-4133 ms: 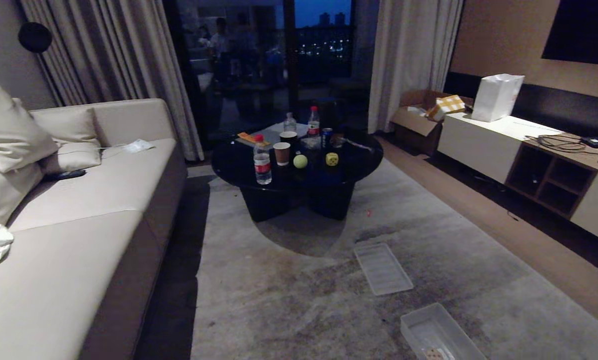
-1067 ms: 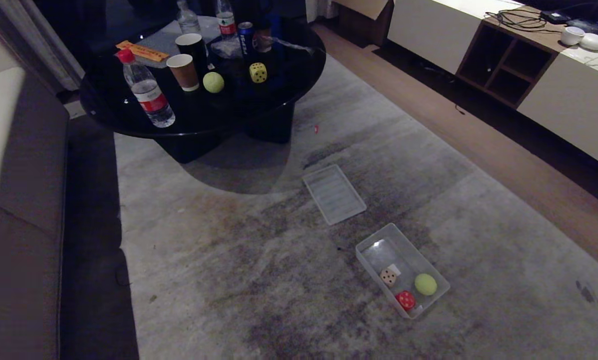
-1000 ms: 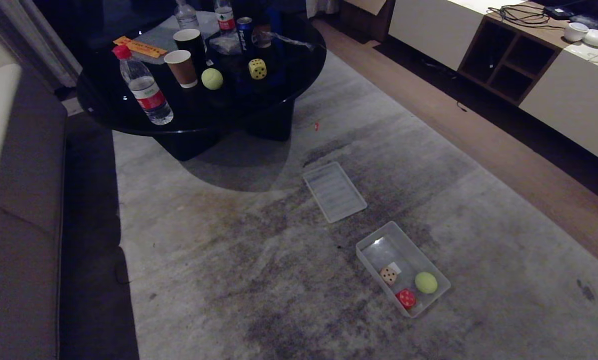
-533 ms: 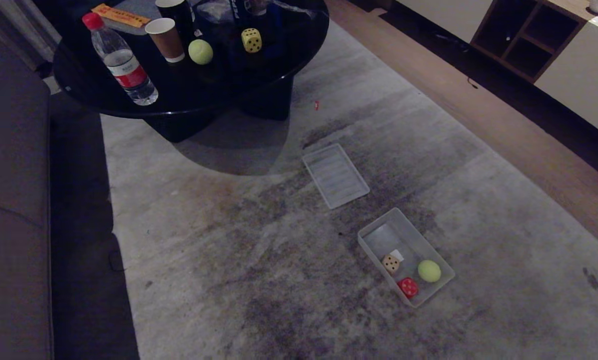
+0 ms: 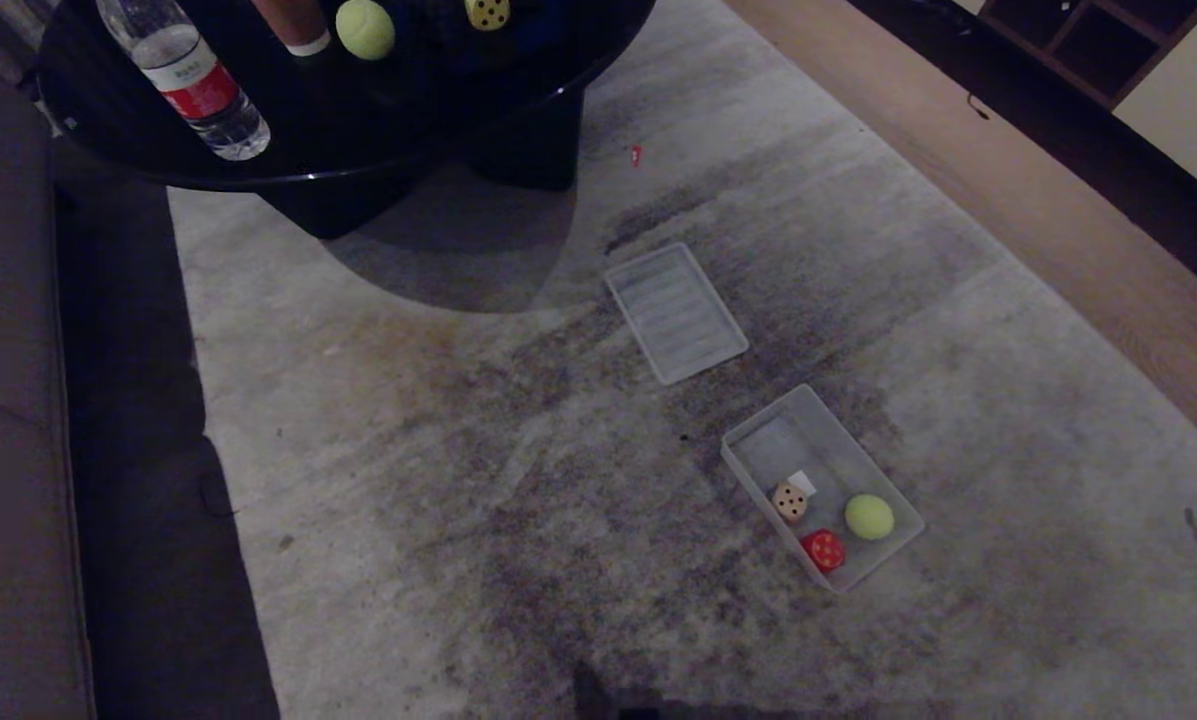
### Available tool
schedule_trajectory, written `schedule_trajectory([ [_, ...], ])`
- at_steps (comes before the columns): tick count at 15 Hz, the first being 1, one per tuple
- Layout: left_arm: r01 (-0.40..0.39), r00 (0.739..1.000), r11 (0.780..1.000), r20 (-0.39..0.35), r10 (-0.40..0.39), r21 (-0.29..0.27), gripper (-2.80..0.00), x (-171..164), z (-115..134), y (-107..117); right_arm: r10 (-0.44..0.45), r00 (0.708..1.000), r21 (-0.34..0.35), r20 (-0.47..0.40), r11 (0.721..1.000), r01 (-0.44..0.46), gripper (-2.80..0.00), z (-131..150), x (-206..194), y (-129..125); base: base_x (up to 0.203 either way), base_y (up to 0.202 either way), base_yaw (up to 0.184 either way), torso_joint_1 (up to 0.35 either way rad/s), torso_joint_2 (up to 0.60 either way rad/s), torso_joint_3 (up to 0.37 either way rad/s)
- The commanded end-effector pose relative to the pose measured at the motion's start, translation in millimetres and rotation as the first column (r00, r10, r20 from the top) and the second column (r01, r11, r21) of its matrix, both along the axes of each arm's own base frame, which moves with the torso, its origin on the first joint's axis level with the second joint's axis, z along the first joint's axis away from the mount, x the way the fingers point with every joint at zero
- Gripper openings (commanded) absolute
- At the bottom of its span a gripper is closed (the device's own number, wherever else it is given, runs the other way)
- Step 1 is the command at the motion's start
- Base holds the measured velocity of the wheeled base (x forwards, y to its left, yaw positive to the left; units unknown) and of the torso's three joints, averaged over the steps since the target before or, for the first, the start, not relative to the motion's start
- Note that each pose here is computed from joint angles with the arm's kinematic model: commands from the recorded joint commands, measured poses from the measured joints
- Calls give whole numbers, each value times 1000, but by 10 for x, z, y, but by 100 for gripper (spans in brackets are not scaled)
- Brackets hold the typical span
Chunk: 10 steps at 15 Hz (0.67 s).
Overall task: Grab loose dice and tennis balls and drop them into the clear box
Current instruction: Put the toys in the box
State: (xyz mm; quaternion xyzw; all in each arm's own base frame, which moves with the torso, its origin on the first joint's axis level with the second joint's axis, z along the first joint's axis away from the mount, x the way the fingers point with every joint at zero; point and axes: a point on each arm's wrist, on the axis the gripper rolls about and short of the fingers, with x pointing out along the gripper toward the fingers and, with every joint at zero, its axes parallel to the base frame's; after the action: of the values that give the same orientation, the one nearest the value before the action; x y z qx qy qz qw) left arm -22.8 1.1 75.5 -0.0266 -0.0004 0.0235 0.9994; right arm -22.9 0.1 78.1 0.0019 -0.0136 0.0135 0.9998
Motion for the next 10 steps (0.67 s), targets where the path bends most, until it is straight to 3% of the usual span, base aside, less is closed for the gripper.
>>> schedule_trajectory([
  [1,-1,1000,1000,-1,1,-1,-280,1,0,0,2,1000,1,-10,1000,-2,-280,-25,8,0,0,0,0,5,5,-198],
  [10,0,1000,1000,-1,0,0,-280,1,-1,0,1,1000,0,-10,1000,-1,-280,-25,8,0,0,0,0,2,1,-199],
])
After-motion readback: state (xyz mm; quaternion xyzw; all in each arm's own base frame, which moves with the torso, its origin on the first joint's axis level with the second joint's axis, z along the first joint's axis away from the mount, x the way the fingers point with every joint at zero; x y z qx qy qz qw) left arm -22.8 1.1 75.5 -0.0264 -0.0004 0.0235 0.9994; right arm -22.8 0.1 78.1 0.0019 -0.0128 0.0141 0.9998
